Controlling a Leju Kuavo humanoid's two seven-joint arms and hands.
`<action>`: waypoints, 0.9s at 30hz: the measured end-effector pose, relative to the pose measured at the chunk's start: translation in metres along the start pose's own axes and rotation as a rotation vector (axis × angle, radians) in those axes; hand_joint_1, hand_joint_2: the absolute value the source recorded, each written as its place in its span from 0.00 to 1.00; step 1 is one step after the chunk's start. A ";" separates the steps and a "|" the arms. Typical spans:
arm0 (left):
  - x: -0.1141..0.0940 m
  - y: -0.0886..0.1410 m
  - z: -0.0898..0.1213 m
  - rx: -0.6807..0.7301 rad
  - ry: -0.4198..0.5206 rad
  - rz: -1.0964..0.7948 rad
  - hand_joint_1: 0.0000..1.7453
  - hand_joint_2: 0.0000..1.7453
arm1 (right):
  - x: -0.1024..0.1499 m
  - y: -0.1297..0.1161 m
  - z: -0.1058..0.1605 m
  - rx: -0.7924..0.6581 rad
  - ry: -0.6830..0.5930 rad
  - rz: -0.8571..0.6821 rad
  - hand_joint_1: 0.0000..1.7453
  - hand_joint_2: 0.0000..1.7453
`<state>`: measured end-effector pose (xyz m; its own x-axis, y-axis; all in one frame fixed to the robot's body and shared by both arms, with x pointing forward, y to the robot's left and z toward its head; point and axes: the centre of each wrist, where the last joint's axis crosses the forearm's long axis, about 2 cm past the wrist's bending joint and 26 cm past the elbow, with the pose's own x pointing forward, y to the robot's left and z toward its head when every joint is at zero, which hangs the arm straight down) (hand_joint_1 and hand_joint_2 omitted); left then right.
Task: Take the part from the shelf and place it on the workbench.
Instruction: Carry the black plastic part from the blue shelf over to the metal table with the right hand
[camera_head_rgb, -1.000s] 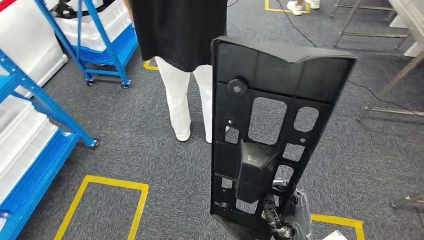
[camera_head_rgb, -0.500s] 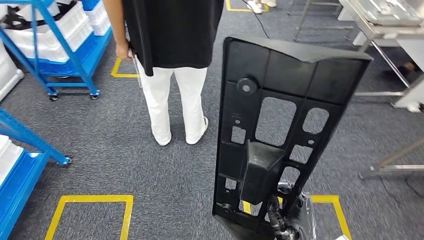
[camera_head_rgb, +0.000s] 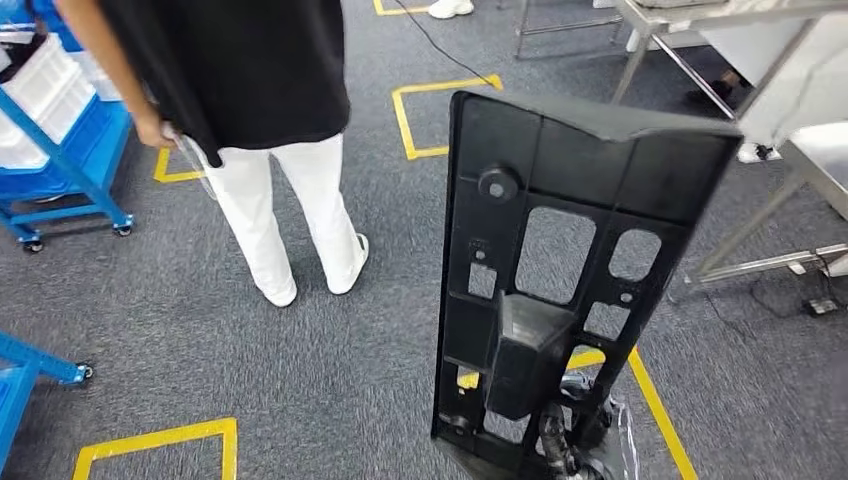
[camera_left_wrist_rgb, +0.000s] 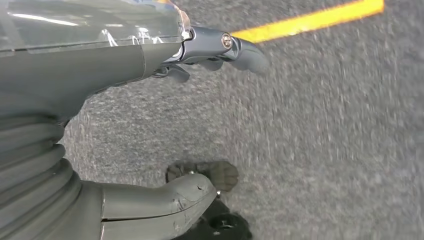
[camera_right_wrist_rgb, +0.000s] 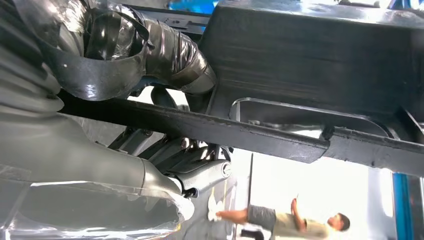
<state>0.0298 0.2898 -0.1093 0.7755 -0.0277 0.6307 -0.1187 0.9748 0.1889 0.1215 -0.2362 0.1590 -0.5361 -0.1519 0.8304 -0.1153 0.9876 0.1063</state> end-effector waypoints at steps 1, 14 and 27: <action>-0.001 0.000 0.001 -0.001 0.002 0.000 0.00 1.00 | 0.000 0.000 0.000 0.001 0.000 0.001 1.00 1.00; -0.003 -0.003 0.003 -0.017 0.007 0.010 0.00 1.00 | 0.001 -0.001 0.002 0.001 0.020 0.025 1.00 1.00; -0.003 -0.006 0.004 -0.024 0.010 0.015 0.00 1.00 | 0.002 -0.001 0.001 0.001 0.028 0.030 1.00 1.00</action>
<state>0.0257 0.2831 -0.1088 0.7801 -0.0108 0.6255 -0.1156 0.9801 0.1611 0.1191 -0.2379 0.1601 -0.5153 -0.1207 0.8485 -0.1005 0.9917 0.0800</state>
